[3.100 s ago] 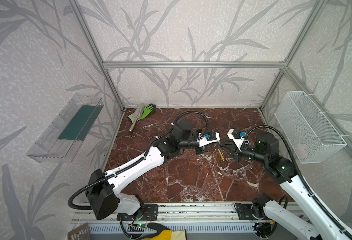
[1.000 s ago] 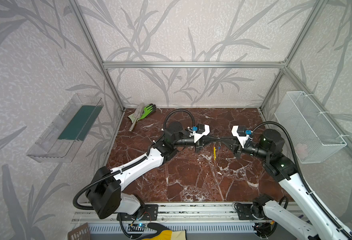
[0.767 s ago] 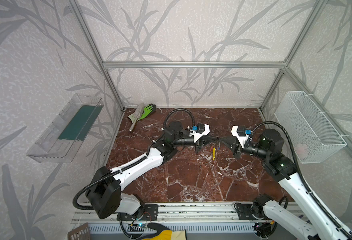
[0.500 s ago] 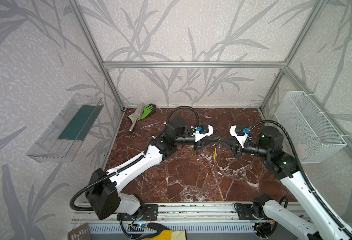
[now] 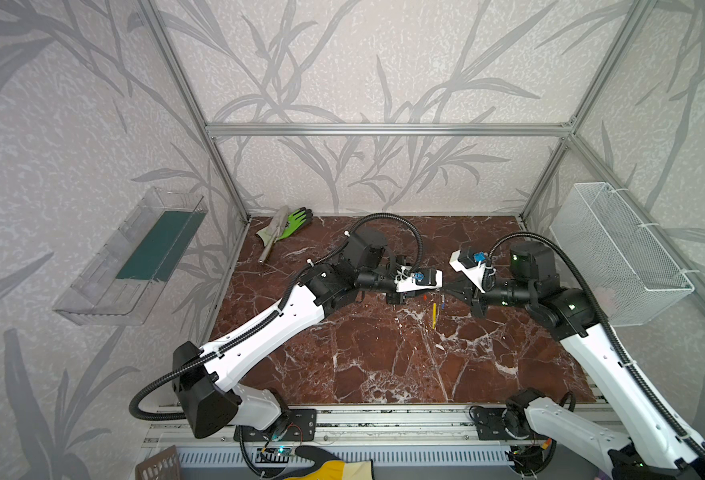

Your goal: Put the keys on the keyring

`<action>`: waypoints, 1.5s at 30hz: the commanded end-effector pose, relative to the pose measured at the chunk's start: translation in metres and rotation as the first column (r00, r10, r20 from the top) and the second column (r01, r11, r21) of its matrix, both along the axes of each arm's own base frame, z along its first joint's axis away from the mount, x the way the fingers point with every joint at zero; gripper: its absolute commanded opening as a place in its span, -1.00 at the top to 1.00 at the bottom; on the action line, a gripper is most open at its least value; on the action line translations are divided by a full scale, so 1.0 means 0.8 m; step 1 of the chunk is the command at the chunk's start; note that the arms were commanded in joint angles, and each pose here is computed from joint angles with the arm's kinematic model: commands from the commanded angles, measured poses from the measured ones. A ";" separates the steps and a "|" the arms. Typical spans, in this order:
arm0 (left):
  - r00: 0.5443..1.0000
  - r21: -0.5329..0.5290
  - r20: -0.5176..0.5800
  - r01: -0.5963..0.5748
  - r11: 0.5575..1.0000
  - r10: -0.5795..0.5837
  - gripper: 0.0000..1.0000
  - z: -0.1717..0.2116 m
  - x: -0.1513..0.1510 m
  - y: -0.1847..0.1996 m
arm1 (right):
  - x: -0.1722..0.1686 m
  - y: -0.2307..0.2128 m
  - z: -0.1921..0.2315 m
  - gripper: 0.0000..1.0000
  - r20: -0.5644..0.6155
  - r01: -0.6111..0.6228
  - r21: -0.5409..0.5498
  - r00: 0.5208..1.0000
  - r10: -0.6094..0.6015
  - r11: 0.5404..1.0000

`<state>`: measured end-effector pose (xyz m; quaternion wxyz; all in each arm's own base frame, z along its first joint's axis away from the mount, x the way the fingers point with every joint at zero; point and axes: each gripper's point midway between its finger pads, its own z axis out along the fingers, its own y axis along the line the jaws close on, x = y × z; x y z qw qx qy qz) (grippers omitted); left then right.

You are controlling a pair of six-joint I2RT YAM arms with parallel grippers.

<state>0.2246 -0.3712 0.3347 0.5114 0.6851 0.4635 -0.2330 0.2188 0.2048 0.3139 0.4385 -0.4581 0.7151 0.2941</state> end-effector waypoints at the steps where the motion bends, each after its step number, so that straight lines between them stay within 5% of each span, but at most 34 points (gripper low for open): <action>1: 0.999 0.067 0.036 0.008 0.998 -0.011 0.41 -0.010 0.001 -0.001 | -0.007 0.003 0.015 1.00 0.024 -0.028 0.006 0.999 0.028 1.000; 10: 0.999 0.087 0.039 0.021 0.996 -0.025 0.45 -0.014 -0.001 -0.014 | -0.011 0.008 0.014 1.00 0.021 -0.048 0.011 0.999 0.048 0.999; 21: 0.998 0.097 0.025 0.058 0.994 -0.061 0.97 -0.019 -0.009 -0.020 | -0.012 0.011 0.016 1.00 0.042 -0.063 0.019 0.997 0.062 0.998; 25: 0.997 0.080 0.005 0.072 0.994 -0.072 1.00 -0.019 -0.013 -0.023 | -0.009 0.010 0.019 0.88 0.070 -0.052 0.027 0.996 0.050 0.998; 29: 0.998 0.014 -0.034 0.049 0.999 -0.049 1.00 -0.015 -0.008 -0.025 | -0.002 -0.001 0.025 0.45 0.138 0.015 0.022 0.990 -0.017 1.000; 31: 0.998 -0.039 -0.055 0.039 0.998 -0.041 1.00 -0.007 -0.005 -0.024 | 0.000 -0.009 0.024 0.39 0.164 0.050 0.018 0.985 -0.053 0.999; 45: 0.993 -0.295 -0.109 0.001 0.955 -0.035 1.00 0.042 0.000 -0.014 | 0.000 -0.020 0.015 0.43 0.118 0.128 0.117 0.983 -0.142 0.985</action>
